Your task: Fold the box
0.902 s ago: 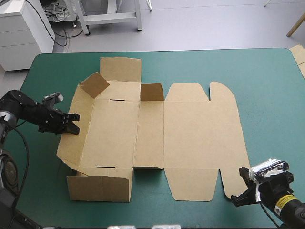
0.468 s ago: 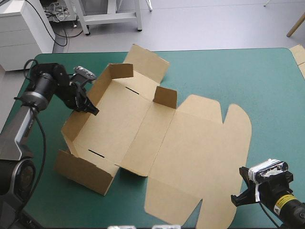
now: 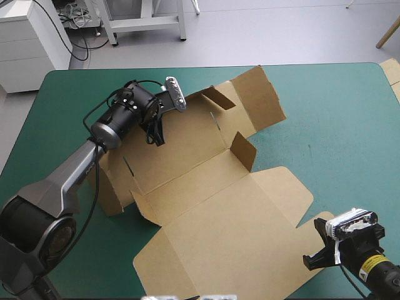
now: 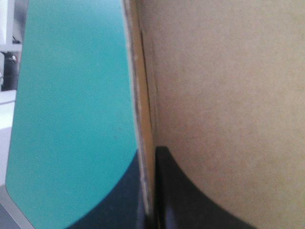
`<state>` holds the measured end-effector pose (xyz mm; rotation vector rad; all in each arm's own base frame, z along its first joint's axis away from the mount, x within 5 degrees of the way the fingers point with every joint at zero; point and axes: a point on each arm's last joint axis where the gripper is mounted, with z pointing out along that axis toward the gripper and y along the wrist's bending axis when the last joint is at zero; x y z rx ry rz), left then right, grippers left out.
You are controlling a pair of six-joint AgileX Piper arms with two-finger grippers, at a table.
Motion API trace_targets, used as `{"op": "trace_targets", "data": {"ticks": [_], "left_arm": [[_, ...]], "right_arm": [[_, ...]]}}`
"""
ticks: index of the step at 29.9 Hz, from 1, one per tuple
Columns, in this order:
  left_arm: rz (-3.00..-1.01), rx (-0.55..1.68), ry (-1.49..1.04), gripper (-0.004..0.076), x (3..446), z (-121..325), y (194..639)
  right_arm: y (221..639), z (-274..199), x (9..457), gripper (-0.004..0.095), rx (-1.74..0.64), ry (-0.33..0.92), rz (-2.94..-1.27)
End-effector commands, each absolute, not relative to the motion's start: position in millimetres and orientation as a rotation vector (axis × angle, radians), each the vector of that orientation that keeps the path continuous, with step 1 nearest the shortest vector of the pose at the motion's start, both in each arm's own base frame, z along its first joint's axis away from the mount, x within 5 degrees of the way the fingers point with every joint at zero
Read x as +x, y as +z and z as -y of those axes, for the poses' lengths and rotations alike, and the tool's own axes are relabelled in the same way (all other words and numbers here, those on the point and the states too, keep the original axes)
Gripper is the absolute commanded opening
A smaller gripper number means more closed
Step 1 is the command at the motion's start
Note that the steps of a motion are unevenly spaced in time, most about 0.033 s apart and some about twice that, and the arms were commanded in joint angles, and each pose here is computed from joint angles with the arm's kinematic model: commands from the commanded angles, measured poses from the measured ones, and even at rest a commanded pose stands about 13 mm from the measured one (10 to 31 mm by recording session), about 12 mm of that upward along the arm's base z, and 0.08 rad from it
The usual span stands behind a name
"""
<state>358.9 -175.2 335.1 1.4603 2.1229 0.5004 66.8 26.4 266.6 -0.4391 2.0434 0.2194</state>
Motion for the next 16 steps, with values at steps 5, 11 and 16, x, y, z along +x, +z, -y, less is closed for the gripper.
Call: {"op": "trace_targets", "data": {"ticks": [5,11,16], "left_arm": [[-1.931,1.380,0.456,-0.0008,343,199,372],[-1.745,1.489,0.593,-0.0008,326,230,379],[-1.568,1.484,0.729,-0.0008,316,251,385]], "right_arm": [[281,-28,70,-0.0020,-0.439,0.225,-1.946],[281,-28,70,-0.0020,-0.440,0.228,-1.940],[281,-28,70,-0.0020,-0.439,0.228,-1.938]]}}
